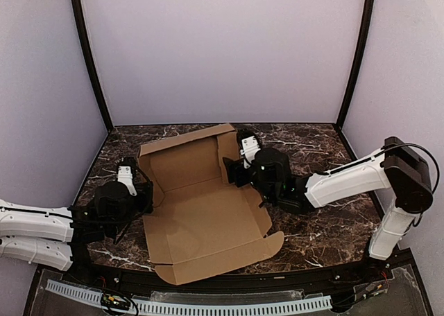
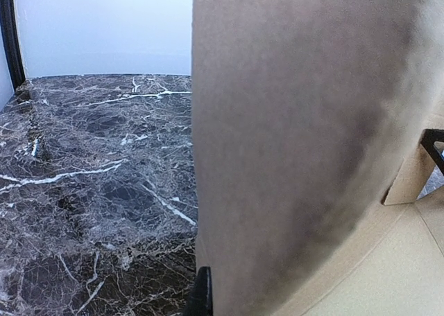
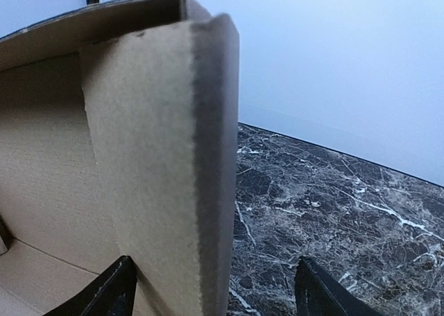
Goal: Fold the paper box
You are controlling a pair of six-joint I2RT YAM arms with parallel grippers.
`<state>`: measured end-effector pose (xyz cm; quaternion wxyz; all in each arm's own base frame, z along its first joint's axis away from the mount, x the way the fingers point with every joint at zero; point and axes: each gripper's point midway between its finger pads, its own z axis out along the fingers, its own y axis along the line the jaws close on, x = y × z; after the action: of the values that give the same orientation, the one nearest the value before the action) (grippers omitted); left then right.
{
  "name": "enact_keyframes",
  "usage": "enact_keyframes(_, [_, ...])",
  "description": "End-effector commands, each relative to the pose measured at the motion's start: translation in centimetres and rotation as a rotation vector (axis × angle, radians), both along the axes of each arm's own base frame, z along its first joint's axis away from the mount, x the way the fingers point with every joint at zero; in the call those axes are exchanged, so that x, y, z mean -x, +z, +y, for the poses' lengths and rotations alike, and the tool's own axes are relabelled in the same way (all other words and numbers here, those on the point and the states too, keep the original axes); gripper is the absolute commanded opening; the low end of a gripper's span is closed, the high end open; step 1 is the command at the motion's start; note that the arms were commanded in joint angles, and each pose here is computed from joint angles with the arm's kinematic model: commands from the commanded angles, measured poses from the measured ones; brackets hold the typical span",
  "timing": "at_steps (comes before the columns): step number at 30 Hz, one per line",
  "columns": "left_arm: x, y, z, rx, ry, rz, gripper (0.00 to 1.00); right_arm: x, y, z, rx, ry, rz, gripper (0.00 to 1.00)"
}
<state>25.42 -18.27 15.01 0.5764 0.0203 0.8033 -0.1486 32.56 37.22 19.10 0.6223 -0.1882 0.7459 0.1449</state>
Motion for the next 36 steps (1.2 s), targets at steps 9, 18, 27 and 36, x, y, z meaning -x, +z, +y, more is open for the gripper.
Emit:
enact_keyframes(9, [1.5,1.4,-2.9,0.055,-0.16,-0.014,0.01,-1.4,0.2,-0.8,-0.008,-0.011,-0.049,0.63])
enact_keyframes(18, [1.6,1.5,-2.9,0.06,-0.163,-0.02,0.01,-0.9,0.9,-0.1,-0.013,0.05,-0.07,0.38])
enact_keyframes(27, [1.7,1.8,-3.2,0.061,-0.184,-0.03,0.01,-0.5,1.9,0.3,-0.024,0.084,-0.086,0.11])
enact_keyframes(36, [1.7,2.1,-3.5,0.079,-0.177,-0.02,0.01,-0.8,1.9,0.0,-0.028,0.052,-0.082,0.0])
